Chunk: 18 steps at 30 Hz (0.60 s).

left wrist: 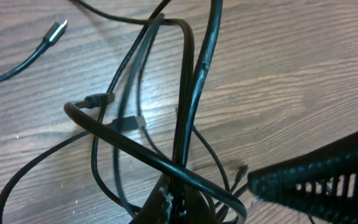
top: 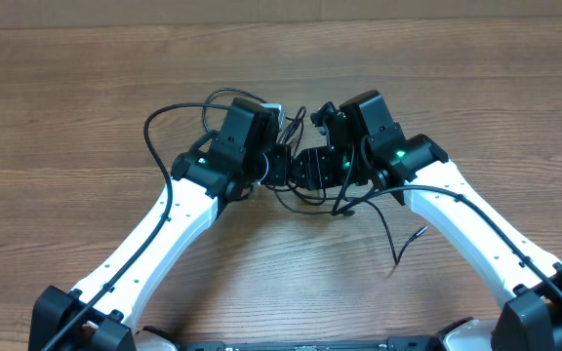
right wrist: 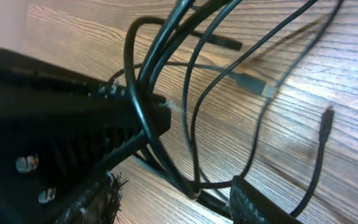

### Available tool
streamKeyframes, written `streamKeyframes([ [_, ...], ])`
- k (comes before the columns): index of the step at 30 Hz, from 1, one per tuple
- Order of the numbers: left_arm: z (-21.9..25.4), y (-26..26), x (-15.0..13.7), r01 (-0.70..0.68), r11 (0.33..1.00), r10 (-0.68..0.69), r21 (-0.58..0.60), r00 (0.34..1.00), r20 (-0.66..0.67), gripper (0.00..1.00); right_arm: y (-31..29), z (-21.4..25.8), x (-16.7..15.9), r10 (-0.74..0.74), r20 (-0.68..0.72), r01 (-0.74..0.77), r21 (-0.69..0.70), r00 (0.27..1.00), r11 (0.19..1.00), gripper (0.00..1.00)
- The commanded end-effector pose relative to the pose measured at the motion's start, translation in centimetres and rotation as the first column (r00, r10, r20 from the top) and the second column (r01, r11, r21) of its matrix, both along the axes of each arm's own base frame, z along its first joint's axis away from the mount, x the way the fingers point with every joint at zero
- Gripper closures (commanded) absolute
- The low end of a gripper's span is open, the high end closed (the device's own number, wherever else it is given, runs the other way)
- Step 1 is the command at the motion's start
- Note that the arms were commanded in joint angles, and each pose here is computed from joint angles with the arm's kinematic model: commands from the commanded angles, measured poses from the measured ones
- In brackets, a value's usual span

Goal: Untangle cables

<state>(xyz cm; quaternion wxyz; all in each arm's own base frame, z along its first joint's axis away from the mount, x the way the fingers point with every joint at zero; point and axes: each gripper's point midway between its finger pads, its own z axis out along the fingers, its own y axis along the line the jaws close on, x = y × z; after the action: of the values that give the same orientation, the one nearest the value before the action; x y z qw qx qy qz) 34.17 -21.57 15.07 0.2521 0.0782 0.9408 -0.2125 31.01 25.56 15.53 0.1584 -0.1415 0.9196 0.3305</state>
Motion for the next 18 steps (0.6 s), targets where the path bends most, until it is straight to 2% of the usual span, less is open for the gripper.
streamKeyframes([
  [1,1.5,-1.0,0.1,0.045,0.998,-0.044,-0.036,0.998,0.041,0.96,-0.1,-0.2,0.3,-0.005,0.017,0.006,-0.021,1.000,1.000,0.45],
  [3,2.4,-1.3,0.1,0.056,0.997,-0.053,-0.056,0.997,0.057,0.96,-0.3,-0.6,0.5,-0.016,0.022,0.017,-0.039,1.000,0.999,0.46],
  [6,3.6,-1.3,0.1,0.059,0.996,-0.053,-0.070,0.995,0.082,0.96,-0.4,-1.1,0.9,-0.027,0.026,0.028,-0.055,0.999,0.998,0.60],
  [13,4.4,-1.3,-0.9,0.078,0.993,-0.071,-0.091,0.995,0.075,0.96,-0.1,-2.3,2.3,-0.038,0.045,0.040,-0.063,0.998,0.997,0.82],
  [15,4.3,-1.2,-1.1,0.074,0.993,-0.069,-0.088,0.996,0.063,0.96,0.0,-2.7,2.4,-0.038,0.040,0.041,-0.066,0.998,0.997,0.94],
  [18,3.7,-0.5,-1.2,0.050,0.997,-0.048,-0.052,0.998,0.048,0.96,-0.4,-3.2,2.8,-0.058,0.045,0.062,-0.094,0.997,0.994,0.96],
])
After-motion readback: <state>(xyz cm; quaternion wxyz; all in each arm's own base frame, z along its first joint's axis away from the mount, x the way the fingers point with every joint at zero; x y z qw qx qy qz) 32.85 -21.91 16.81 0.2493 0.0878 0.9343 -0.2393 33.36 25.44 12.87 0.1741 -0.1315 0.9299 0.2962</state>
